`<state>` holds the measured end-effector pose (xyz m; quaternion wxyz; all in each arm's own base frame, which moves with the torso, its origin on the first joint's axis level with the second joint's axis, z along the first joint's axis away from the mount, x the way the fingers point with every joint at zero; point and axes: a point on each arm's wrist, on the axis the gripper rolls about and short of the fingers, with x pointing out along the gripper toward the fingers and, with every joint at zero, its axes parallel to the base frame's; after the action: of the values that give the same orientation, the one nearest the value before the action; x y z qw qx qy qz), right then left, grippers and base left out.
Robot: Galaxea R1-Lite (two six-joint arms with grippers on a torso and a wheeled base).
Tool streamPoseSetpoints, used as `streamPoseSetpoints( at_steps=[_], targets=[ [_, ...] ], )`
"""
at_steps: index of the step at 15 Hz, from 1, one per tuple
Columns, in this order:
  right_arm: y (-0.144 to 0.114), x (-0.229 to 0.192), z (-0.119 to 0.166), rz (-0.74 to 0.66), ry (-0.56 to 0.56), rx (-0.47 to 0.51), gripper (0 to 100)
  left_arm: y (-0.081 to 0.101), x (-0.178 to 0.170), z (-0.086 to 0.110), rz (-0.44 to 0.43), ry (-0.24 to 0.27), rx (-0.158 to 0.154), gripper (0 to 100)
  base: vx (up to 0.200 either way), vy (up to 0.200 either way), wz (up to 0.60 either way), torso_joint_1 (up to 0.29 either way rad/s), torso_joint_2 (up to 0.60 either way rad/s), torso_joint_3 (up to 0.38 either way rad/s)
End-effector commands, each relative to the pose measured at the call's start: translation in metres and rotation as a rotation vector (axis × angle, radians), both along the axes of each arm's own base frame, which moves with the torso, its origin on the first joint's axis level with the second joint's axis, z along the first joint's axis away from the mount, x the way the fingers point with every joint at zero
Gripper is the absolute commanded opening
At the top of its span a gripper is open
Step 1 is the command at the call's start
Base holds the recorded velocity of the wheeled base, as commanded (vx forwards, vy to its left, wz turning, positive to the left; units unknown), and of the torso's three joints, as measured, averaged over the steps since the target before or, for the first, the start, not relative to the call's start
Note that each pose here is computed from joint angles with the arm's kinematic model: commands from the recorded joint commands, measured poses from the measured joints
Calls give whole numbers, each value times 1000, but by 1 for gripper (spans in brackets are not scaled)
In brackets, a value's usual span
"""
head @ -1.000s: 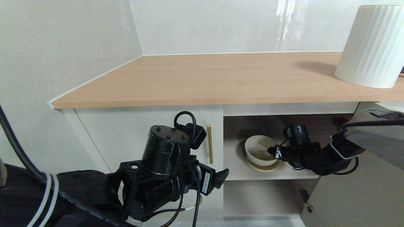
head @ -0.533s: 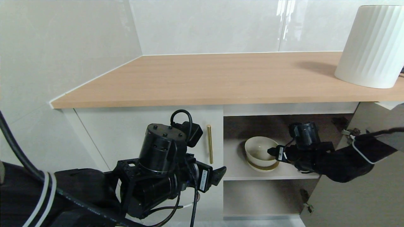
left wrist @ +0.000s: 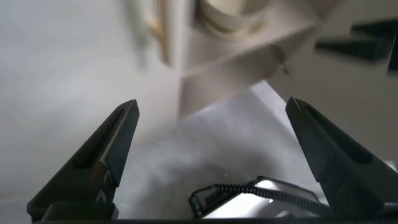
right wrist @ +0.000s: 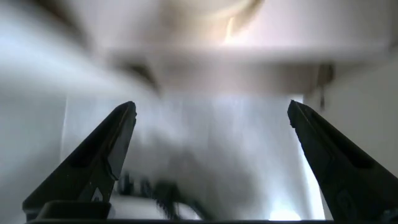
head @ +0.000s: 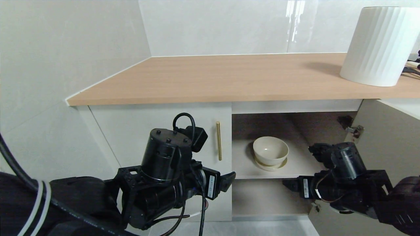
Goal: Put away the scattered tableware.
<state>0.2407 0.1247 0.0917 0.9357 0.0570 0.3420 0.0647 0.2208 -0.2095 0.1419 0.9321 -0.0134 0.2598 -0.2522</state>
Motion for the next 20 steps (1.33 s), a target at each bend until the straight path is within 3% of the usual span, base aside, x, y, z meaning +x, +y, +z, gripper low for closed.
streamPoseSetpoints(
  at_steps=[1,20],
  targets=[
    [-6,-16,0,11,13,-4,100,0,0,0,0,-1,-2,100,-200,0,0,7,-2,-2],
    [-5,-26,-12,36,63,-27,100,-2,3,-10,-2,25,21,100,-200,0,0,1,3,2]
  ],
)
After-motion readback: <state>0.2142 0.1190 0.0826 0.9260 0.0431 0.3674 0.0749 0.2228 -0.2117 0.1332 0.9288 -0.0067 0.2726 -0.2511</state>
